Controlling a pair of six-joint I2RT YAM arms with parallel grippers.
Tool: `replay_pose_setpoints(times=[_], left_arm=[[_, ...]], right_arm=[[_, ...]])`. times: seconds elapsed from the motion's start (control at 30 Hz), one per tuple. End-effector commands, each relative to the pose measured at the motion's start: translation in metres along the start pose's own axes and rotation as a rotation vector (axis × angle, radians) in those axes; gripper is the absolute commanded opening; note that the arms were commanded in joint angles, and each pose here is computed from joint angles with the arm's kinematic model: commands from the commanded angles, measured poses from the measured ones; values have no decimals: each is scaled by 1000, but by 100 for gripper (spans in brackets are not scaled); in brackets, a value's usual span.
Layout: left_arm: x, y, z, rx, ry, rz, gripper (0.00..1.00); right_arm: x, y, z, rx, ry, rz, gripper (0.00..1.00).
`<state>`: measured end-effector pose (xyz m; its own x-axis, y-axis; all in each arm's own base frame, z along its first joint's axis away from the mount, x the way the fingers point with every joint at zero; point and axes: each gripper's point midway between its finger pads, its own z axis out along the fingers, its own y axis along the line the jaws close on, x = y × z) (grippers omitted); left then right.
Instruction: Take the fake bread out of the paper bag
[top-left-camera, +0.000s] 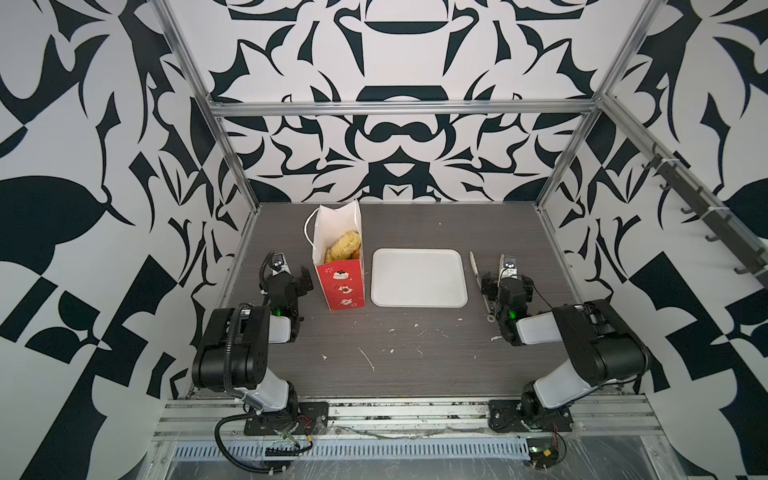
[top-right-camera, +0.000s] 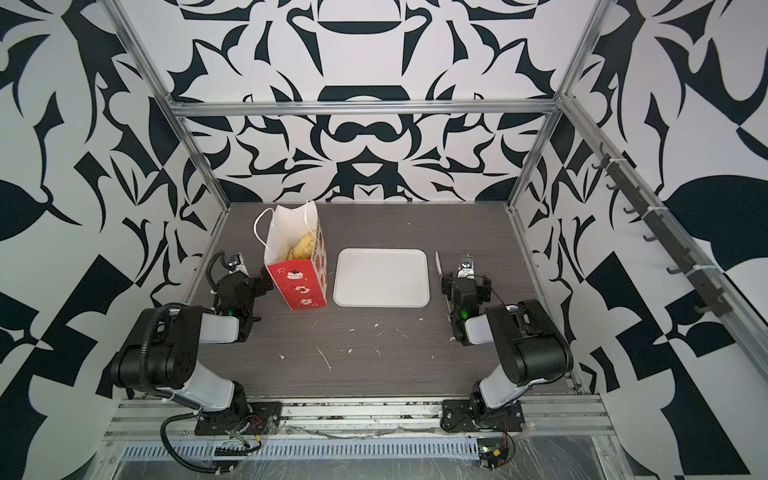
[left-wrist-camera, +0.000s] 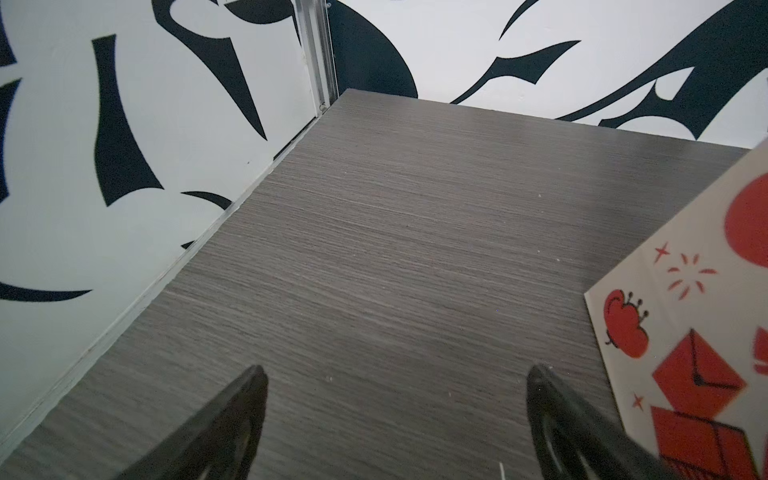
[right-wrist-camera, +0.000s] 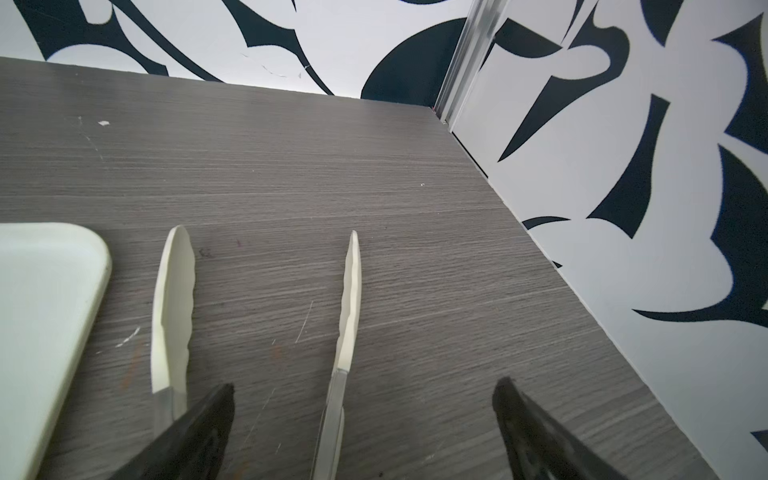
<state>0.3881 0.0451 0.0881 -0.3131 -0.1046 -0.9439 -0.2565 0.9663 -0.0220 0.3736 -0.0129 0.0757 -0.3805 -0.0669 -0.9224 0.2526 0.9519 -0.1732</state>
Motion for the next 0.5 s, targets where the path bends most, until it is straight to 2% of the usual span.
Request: replay_pose_setpoints(times=[0.0,0.47], left_arm=[[-5,0,0,7,-19,-13,99],[-6,-1,1,11,-17,-8,99]], right_arm=[[-13,-1,0,0,-43,25,100],[-14,0,0,-4,-45,26,100]])
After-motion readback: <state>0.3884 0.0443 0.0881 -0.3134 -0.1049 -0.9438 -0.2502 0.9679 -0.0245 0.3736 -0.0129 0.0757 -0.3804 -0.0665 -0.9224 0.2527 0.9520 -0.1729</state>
